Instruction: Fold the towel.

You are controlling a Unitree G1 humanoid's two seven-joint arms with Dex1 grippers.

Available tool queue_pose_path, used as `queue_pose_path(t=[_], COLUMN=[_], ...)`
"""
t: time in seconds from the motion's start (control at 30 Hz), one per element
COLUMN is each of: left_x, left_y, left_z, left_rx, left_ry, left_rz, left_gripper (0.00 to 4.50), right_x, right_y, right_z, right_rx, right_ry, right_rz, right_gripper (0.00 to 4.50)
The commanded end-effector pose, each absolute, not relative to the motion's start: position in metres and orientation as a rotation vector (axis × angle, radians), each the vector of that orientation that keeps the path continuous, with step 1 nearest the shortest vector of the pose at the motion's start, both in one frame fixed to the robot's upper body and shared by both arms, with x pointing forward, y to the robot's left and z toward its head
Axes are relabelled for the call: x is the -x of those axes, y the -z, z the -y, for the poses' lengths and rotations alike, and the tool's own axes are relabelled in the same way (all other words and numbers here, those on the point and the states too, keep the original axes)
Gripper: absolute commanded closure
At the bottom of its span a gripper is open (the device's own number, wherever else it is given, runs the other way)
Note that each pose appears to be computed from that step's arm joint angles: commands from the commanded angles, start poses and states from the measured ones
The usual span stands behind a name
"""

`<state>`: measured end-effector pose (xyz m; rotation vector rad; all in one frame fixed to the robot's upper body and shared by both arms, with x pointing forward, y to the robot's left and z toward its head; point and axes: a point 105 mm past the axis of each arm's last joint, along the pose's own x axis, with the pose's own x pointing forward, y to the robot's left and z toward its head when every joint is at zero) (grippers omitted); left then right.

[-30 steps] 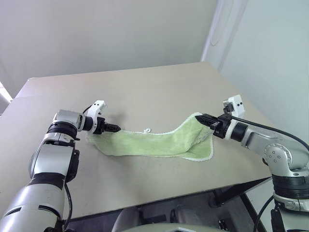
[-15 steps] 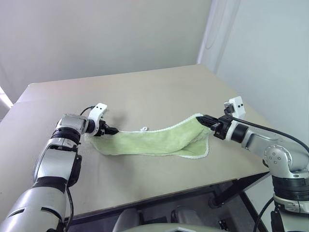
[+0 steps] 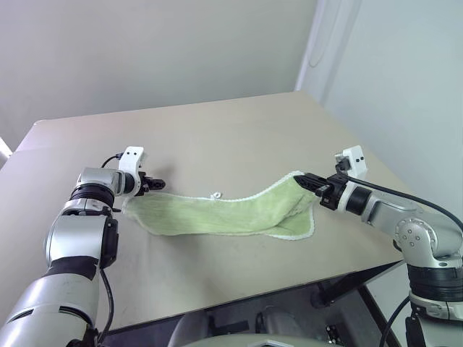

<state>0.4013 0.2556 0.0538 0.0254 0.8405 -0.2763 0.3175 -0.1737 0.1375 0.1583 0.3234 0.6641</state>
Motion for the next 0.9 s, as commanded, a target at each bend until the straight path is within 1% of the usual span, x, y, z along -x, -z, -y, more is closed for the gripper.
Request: queue_pose_path(t=[0.03,0.17,0.27,0.37,0.43,0.53,0.57,0.7,0.77,0.9], left_x=[-0.384,-0.378,-0.374,-0.375,-0.378,-0.382,-0.382,-0.380,-0.376,-0.369], left_y=[-0.041,-0.046,-0.048,-0.054,-0.061,-0.072,-0.074,-0.079,-0.079,-0.079], left_z=[-0.267,-0.276,-0.279,-0.278,-0.275,-0.276,-0.278,-0.283,-0.285,-0.279], left_rx=[-0.074,-0.119,-0.106,-0.138,-0.112,-0.108,-0.119,-0.115,-0.084,-0.039], left_ry=[0.272,0.276,0.278,0.314,0.318,0.308,0.301,0.271,0.259,0.290], left_rz=[-0.978,-1.025,-1.047,-1.036,-1.010,-0.974,-0.969,-0.976,-1.007,-1.039], left_gripper=[0.96,0.96,0.96,0.96,0.96,0.42,0.06,0.02,0.02,0.02], right_x=[-0.317,-0.316,-0.317,-0.318,-0.318,-0.321,-0.322,-0.323,-0.323,-0.325], right_y=[-0.154,-0.153,-0.151,-0.150,-0.150,-0.147,-0.147,-0.146,-0.145,-0.144], right_z=[0.176,0.177,0.176,0.175,0.174,0.174,0.174,0.172,0.172,0.172], right_rx=[-0.132,-0.134,-0.135,-0.123,-0.116,-0.105,-0.104,-0.102,-0.101,-0.101], right_ry=[-0.663,-0.660,-0.661,-0.662,-0.666,-0.663,-0.663,-0.669,-0.671,-0.671], right_rz=[-0.266,-0.269,-0.273,-0.271,-0.269,-0.270,-0.270,-0.269,-0.269,-0.270], right_gripper=[4.50,4.50,4.50,4.50,4.50,4.50,4.50,4.50,4.50,4.50])
